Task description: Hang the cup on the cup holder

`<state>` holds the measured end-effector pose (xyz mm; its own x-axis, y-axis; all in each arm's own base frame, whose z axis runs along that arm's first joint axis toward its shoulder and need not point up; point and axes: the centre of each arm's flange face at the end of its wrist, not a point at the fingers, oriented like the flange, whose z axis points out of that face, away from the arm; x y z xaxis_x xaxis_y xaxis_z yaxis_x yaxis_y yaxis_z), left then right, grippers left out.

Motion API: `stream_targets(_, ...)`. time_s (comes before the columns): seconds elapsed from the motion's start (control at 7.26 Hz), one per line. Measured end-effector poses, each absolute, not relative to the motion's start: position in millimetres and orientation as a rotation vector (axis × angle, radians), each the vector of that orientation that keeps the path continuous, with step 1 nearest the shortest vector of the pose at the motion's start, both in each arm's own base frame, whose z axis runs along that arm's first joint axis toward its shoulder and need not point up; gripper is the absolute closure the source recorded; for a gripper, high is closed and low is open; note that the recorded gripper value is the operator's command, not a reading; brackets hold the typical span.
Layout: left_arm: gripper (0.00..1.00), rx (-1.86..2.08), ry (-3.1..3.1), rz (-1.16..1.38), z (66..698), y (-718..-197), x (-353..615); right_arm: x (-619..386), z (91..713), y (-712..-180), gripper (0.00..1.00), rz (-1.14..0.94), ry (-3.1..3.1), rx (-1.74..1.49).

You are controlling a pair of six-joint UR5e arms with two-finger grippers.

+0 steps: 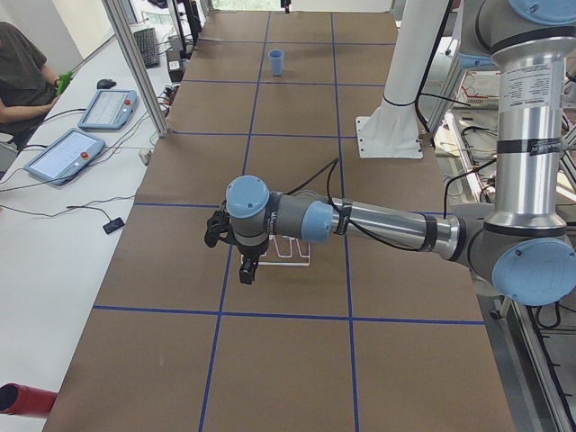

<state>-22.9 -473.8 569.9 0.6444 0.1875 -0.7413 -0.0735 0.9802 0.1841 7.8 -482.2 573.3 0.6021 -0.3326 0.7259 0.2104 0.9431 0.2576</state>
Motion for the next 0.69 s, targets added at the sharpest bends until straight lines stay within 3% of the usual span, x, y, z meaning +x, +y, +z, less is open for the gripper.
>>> stream_targets(0.41, 0.01, 0.144, 0.858, 0.15, 569, -474, -23, -24, 563, -495, 0.0, -0.374, -0.89, 0.204)
stream_targets(0.69, 0.01, 0.144, 0.858, 0.15, 569, -474, -23, -77, 529, -514, 0.0, -0.284, -0.912, 0.148)
